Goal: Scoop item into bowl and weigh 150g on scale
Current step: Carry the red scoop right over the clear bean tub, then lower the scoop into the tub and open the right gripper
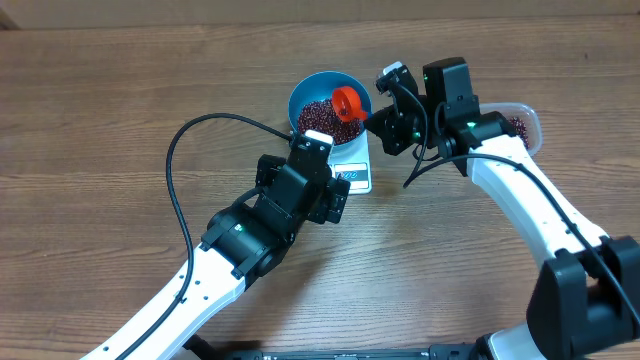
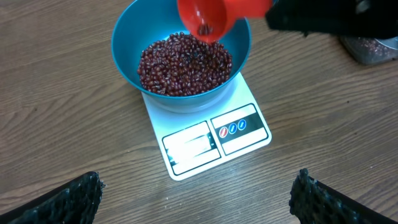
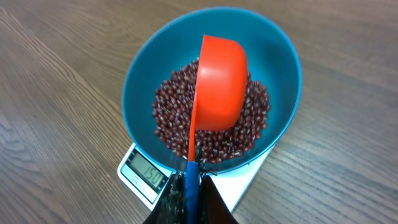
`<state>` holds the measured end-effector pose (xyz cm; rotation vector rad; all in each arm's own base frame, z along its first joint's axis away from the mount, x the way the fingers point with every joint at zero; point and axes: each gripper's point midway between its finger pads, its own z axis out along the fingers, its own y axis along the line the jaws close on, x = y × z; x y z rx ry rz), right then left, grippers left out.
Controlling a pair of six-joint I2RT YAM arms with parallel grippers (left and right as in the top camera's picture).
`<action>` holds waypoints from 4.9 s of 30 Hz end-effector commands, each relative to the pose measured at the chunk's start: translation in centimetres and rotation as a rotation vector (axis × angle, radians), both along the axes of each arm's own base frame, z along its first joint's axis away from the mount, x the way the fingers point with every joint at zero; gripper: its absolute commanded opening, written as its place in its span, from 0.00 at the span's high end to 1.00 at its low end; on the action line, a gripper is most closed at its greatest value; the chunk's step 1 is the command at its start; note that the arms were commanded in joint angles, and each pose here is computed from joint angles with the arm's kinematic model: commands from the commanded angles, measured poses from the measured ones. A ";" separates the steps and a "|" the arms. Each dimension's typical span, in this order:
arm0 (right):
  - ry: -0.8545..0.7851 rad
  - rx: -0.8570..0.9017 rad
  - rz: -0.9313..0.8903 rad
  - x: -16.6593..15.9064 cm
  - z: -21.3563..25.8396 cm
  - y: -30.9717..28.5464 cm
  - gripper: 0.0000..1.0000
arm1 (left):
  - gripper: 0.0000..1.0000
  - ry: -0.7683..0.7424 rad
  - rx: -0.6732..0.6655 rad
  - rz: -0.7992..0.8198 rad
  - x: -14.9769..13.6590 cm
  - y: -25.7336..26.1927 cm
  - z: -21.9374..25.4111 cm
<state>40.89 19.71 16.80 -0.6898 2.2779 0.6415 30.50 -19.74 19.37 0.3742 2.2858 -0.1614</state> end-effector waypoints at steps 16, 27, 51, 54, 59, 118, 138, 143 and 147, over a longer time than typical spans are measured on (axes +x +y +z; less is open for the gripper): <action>-0.080 0.035 -0.298 -0.4 7.9 -10.7 0.96 | 0.01 0.009 0.008 0.018 0.1 0.2 -0.6; 0.019 0.011 -0.521 -1.8 6.8 -19.6 0.96 | 0.00 0.009 0.008 0.018 0.1 0.2 -0.6; 0.026 -0.666 -0.541 -4.6 3.5 -25.8 0.96 | 0.00 0.009 0.008 0.018 0.1 0.2 -0.6; 0.005 -0.762 -0.548 -4.6 3.9 -25.4 0.96 | 0.00 0.009 0.008 0.018 0.1 0.2 -0.6; -0.022 -0.828 -0.596 -4.3 4.6 -25.8 0.96 | 0.01 0.009 0.008 0.018 0.1 0.2 -0.6; 0.670 -0.274 -1.000 -8.2 -7.6 -25.4 0.22 | 0.00 0.009 0.008 0.018 0.1 0.2 -0.6; 0.365 -0.300 -0.656 -9.3 4.6 -23.2 0.00 | 0.00 0.009 0.008 0.018 0.1 0.2 -0.6; 0.263 -0.281 -0.674 -11.0 8.0 -22.9 0.00 | 0.00 0.009 0.008 0.018 0.1 0.2 -0.6; 0.197 -0.268 -0.684 -11.9 9.8 -22.7 0.00 | 0.01 0.009 0.008 0.018 0.1 0.2 -0.6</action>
